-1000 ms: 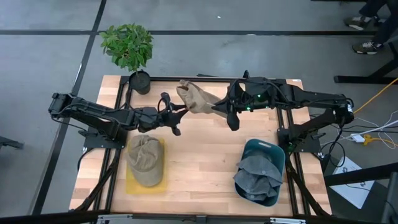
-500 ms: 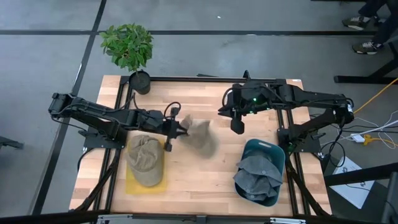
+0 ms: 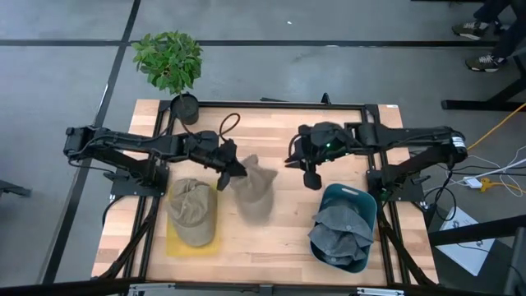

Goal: Pick & Place hat
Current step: Put the brown cap into the yellow bin

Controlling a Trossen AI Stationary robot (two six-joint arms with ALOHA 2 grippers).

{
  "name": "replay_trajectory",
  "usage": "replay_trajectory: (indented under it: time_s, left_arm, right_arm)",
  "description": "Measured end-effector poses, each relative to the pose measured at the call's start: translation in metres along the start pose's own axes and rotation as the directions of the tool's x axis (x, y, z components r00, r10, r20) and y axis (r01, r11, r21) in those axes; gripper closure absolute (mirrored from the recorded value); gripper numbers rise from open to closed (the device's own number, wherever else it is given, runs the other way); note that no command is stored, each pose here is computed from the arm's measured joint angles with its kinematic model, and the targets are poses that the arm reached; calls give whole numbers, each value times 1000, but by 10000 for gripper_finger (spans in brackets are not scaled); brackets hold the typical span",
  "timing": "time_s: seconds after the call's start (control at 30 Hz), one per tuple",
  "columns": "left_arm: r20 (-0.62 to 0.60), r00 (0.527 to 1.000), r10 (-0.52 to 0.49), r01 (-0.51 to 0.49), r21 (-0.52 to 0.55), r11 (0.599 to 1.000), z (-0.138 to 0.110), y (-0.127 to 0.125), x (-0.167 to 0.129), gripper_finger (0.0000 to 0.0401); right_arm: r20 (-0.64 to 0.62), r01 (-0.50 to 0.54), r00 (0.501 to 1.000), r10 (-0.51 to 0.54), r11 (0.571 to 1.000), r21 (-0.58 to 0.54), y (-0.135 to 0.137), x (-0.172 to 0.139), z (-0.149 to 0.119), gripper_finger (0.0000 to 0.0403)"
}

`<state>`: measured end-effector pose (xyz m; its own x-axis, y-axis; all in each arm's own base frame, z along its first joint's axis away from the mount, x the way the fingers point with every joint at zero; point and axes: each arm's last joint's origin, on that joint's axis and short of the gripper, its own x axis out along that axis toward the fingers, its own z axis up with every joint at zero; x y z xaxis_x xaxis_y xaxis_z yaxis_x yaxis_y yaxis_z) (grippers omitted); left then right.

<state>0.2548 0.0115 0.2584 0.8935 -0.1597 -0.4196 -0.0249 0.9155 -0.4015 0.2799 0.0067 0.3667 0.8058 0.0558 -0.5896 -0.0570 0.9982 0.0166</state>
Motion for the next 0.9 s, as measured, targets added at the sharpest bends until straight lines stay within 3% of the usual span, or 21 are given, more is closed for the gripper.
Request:
replay_trajectory:
  time_s: [0.17, 0.37, 0.57, 0.73, 0.9]
  left_arm:
    - [13, 1000, 26, -26, -19, 999, 5, 7, -2, 395]
    - [37, 998, 48, -47, -19, 999, 19, 3, -7, 395]
    - [29, 998, 51, -50, -21, 999, 29, -1, -11, 393]
    - [31, 998, 50, -50, -24, 998, 32, -3, -12, 394]
    - [35, 998, 52, -50, -52, 997, 33, -2, -12, 392]
  right_arm:
    - [-19, -41, 999, 41, 999, -9, 5, 23, -14, 340]
    - [83, -77, 993, 81, 996, -52, 6, 50, -10, 334]
    - [97, -65, 992, 75, 993, -103, 4, 87, -12, 266]
    - [89, 25, 996, -10, 986, -165, 2, 95, -10, 199]
    - [118, 170, 982, -149, 966, -197, -2, 94, -7, 161]
